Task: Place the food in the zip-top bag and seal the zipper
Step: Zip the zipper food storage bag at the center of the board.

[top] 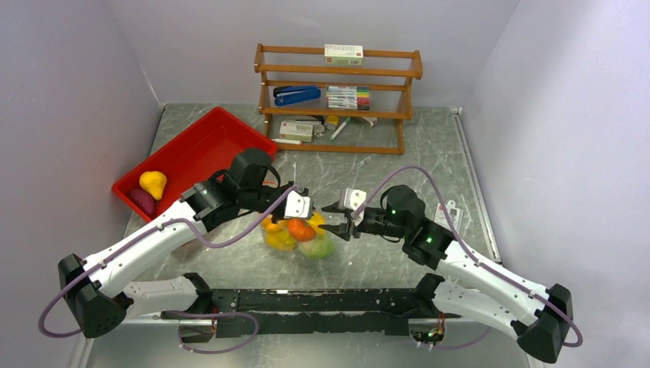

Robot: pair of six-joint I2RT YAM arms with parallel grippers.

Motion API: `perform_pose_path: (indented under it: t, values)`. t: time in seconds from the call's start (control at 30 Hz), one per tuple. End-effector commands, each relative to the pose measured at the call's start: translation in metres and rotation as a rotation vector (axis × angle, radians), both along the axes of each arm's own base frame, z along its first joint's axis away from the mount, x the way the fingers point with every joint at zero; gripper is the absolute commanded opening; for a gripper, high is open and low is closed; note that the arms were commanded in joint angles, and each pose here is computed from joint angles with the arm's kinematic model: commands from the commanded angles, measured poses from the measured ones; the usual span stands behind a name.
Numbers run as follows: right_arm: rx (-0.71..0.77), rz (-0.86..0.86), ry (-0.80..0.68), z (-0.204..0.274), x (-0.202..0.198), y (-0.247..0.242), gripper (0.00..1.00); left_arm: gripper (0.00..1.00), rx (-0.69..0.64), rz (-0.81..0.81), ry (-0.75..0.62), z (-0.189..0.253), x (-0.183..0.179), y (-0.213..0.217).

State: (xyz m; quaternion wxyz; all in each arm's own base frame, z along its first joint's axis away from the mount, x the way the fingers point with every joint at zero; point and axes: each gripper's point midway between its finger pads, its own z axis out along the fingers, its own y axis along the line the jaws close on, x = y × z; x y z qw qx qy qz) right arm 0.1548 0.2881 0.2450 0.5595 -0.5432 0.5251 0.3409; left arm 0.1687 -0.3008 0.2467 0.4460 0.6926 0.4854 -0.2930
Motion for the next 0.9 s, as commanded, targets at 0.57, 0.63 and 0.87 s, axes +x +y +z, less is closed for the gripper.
perform_pose_path:
  t: [0.57,0.63,0.87]
  values:
    - [0.050,-0.037,-0.041,0.009,0.020,0.016,0.00,0.31,-0.049,-0.003,-0.031,0.025,-0.006,0.005]
    - [0.051,-0.029,-0.040,0.008,0.018,0.015,0.00,0.33,-0.050,0.011,-0.054,0.027,-0.003,0.007]
    - [0.040,-0.002,-0.038,0.007,0.013,0.017,0.00,0.32,-0.036,-0.019,-0.027,0.030,-0.005,0.002]
